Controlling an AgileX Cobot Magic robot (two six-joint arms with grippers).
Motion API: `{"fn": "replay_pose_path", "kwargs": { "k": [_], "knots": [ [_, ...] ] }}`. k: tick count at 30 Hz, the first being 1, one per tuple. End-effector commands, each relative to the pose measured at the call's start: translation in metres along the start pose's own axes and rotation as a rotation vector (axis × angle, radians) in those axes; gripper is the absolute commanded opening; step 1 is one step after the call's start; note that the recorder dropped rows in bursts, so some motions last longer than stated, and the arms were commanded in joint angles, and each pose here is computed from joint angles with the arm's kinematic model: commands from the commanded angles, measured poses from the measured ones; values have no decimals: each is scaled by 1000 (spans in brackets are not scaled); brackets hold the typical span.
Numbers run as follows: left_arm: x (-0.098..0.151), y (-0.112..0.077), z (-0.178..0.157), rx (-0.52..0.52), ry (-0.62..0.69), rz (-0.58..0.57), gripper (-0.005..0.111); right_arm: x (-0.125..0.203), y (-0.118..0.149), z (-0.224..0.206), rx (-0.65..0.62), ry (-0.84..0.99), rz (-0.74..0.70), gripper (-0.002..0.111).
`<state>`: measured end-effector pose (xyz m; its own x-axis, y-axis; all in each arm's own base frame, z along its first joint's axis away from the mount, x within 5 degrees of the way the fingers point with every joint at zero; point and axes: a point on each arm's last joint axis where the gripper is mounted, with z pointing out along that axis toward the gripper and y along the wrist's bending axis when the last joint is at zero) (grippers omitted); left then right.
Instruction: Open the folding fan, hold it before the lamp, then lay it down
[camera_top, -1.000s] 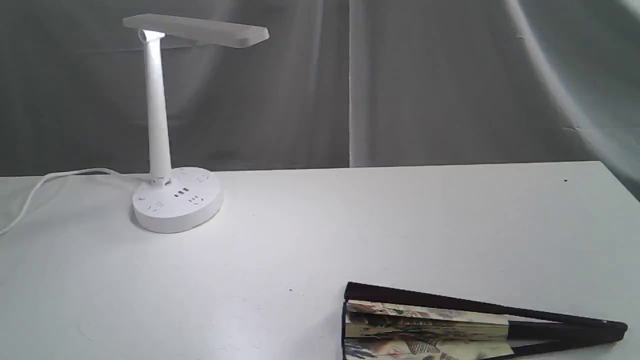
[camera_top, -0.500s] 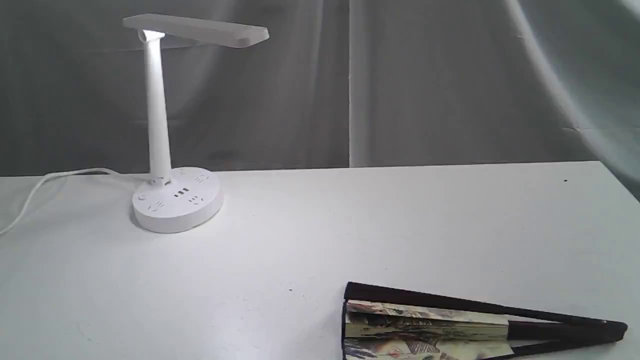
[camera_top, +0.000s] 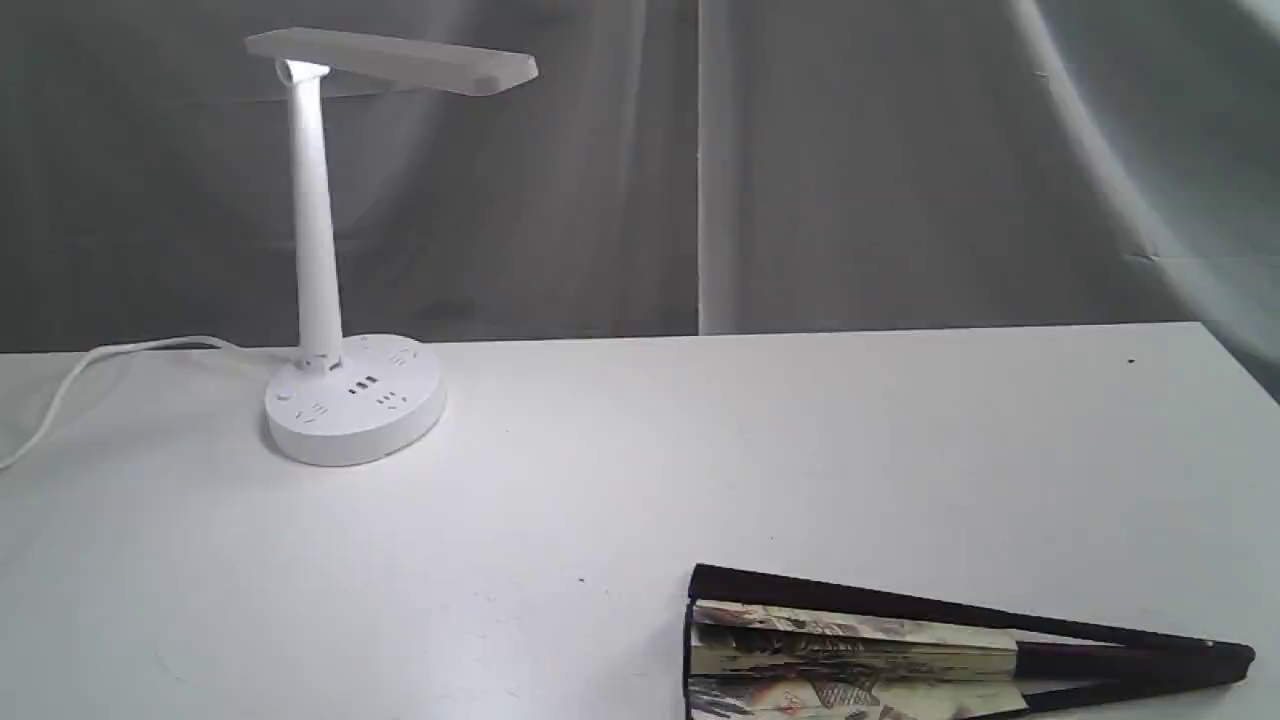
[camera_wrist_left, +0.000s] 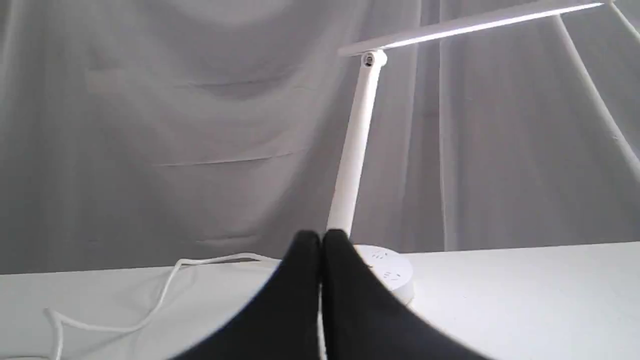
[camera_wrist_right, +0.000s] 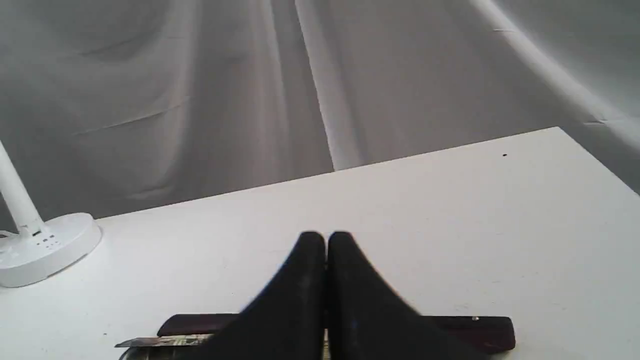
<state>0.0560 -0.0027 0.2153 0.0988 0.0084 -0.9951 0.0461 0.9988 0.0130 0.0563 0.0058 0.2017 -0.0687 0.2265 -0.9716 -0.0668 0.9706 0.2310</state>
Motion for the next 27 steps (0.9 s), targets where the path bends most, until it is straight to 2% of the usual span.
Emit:
{"fn": "replay_pose_path", "kwargs": {
  "k": [1, 4, 7, 9, 11, 15, 22, 25, 27],
  "knots": [
    [0, 0, 0, -2, -14, 4, 0, 2, 0, 0, -2, 8, 2, 0],
    [-1, 0, 0, -2, -19, 4, 0, 2, 0, 0, -5, 7, 22, 0],
    [-10, 0, -1, -1, -120, 4, 0, 2, 0, 0, -6, 10, 32, 0],
    [-15, 0, -2, 7, -183, -85, 0, 2, 0, 0, -6, 12, 32, 0],
    [-18, 0, -2, 12, -210, -124, 0, 2, 0, 0, -6, 12, 32, 0],
    [-16, 1, 0, 5, -126, -171, 0, -2, 1, 0, -20, -36, 153, 0],
    [-29, 1, 30, -7, 36, -173, 0, -17, 4, -3, -31, -100, 155, 0],
    [-25, 0, 50, 5, 80, -117, 0, -30, 7, -6, -40, -145, 147, 0],
    [-26, -3, 61, 36, 42, -62, 0, -38, 9, -8, -45, -172, 122, 0]
  ]
}}
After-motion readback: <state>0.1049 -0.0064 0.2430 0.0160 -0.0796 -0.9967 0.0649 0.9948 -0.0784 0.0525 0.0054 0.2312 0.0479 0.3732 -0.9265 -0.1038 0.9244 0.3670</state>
